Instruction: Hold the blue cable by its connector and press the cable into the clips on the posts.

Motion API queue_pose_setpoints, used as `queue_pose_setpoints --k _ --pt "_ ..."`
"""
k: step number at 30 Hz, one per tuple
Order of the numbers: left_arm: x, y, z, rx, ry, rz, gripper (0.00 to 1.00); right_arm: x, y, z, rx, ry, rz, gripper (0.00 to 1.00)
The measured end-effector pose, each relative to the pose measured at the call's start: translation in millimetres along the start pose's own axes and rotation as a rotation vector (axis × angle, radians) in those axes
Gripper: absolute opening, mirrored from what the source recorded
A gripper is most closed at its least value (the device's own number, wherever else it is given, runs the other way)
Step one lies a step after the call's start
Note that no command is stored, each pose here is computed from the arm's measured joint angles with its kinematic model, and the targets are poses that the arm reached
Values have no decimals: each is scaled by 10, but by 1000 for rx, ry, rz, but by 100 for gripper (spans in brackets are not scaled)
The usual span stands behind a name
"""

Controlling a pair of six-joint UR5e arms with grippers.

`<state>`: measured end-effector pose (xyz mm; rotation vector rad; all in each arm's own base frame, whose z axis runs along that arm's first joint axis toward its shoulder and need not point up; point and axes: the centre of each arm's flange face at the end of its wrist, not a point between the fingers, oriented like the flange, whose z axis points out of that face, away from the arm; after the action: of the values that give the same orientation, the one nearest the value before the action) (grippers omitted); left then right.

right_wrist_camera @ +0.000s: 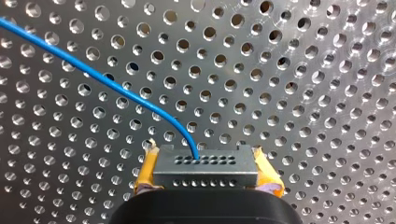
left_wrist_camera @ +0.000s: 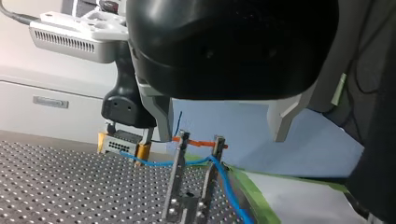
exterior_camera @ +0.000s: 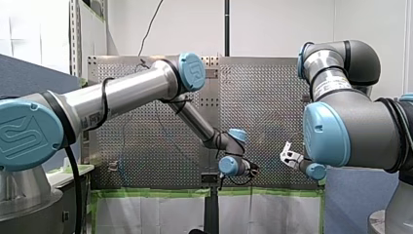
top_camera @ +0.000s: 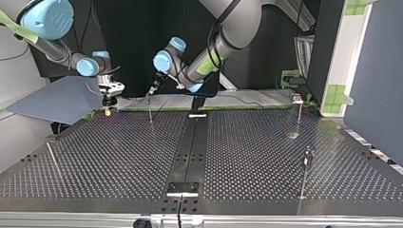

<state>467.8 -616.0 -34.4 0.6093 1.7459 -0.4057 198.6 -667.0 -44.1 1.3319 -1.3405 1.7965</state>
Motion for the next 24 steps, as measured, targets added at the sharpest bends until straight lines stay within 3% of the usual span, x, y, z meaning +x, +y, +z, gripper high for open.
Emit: queue_pose_setpoints --k 6,18,24 --pt "-183 5 -110 -18 -37 21 100 -3 0 -4 -1 -3 1 0" --pt "-590 128 -316 -99 -133 -30 100 7 25 -9 -7 -4 2 0" --pt "-779 233 -426 -141 -181 -86 100 6 29 -12 -9 -5 4 0"
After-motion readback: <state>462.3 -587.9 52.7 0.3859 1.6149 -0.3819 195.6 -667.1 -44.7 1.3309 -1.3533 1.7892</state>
